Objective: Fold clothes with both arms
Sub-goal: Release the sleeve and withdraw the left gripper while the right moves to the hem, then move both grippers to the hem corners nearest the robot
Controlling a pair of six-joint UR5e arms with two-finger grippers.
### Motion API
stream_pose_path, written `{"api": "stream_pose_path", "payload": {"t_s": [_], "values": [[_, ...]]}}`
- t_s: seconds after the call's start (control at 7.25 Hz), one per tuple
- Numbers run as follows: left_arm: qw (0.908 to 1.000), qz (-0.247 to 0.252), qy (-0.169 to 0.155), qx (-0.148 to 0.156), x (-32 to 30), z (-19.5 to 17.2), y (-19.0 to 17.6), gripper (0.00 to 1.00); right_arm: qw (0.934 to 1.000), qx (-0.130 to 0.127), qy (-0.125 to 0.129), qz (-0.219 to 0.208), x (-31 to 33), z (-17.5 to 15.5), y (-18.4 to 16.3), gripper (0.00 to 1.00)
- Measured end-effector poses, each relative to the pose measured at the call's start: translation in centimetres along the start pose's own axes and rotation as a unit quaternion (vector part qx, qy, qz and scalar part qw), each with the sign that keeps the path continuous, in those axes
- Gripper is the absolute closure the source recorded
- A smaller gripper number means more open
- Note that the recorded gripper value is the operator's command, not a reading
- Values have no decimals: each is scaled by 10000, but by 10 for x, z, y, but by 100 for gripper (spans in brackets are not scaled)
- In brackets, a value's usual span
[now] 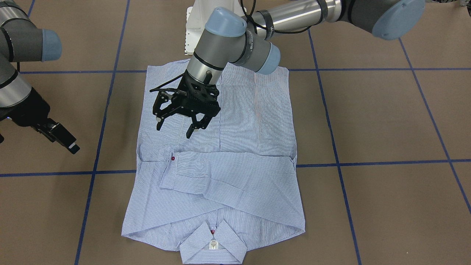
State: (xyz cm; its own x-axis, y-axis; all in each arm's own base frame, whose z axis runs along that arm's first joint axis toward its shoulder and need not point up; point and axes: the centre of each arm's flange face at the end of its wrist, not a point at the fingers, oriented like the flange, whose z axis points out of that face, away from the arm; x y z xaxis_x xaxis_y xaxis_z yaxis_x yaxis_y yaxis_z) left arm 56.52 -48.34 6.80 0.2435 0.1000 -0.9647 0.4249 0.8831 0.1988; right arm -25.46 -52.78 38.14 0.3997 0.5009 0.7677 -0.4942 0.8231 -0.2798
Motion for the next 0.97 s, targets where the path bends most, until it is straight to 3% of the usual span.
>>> {"api": "stream_pose_path", "payload": {"t_s": [0.41, 0.69, 0.97], "values": [[9994, 88, -96, -319, -84, -97, 25, 17, 9992, -39, -167, 371, -36, 16, 131, 0], [9976, 349, -304, -512, -139, -129, 29, 19, 9963, -138, 78, 841, -33, 23, 239, 0], [9938, 249, -574, -920, -195, -145, 14, 19, 9962, 95, 284, 822, 9, 40, 343, 1]]}}
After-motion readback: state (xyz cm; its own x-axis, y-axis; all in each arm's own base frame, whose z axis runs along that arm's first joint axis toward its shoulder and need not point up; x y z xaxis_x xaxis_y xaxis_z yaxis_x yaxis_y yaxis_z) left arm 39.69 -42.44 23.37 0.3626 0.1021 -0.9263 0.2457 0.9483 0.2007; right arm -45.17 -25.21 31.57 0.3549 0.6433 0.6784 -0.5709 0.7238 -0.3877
